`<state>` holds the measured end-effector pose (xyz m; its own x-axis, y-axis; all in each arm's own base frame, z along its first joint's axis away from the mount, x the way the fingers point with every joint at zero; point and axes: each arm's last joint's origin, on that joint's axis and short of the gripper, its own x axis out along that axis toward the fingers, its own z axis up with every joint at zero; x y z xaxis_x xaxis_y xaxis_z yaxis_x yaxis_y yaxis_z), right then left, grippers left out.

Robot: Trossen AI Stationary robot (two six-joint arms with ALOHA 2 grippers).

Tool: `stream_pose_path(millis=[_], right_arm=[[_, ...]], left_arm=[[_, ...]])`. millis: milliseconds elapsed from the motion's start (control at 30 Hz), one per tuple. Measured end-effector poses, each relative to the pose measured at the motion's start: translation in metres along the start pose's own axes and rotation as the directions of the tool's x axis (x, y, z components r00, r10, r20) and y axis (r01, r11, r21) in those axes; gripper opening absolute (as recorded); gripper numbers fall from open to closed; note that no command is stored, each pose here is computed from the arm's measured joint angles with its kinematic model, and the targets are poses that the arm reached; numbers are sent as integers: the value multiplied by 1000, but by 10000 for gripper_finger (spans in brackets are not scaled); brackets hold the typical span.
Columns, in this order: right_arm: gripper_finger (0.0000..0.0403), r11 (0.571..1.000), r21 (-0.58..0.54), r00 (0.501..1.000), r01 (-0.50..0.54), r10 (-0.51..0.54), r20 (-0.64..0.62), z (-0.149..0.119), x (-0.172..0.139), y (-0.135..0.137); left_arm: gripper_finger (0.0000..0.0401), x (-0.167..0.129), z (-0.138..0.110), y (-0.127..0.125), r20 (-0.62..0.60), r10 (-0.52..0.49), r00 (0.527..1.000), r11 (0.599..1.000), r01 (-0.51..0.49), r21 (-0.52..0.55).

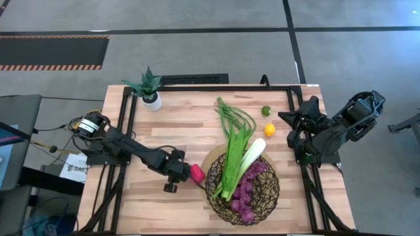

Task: Build produce basket
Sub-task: Put the red bell pepper into the black basket

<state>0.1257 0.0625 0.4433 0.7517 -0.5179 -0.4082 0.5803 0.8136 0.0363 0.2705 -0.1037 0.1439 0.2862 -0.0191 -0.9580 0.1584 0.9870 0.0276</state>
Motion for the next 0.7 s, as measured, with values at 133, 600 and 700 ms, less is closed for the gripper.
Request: stream_pose_path(millis=[133,600,700], right_arm=[[5,1000,-5,1000,2,-2,-2,-1,1,2],[5,1000,1,1000,17,-17,-7,-2,6,11],[5,1000,2,1000,24,-24,-7,-2,8,13]], left_arm=[[112,0,-4,2,-36,39,999,998,-37,41],[112,1,6,20,45,172,984,903,-176,392],[112,1,9,27,68,178,982,896,-190,402]])
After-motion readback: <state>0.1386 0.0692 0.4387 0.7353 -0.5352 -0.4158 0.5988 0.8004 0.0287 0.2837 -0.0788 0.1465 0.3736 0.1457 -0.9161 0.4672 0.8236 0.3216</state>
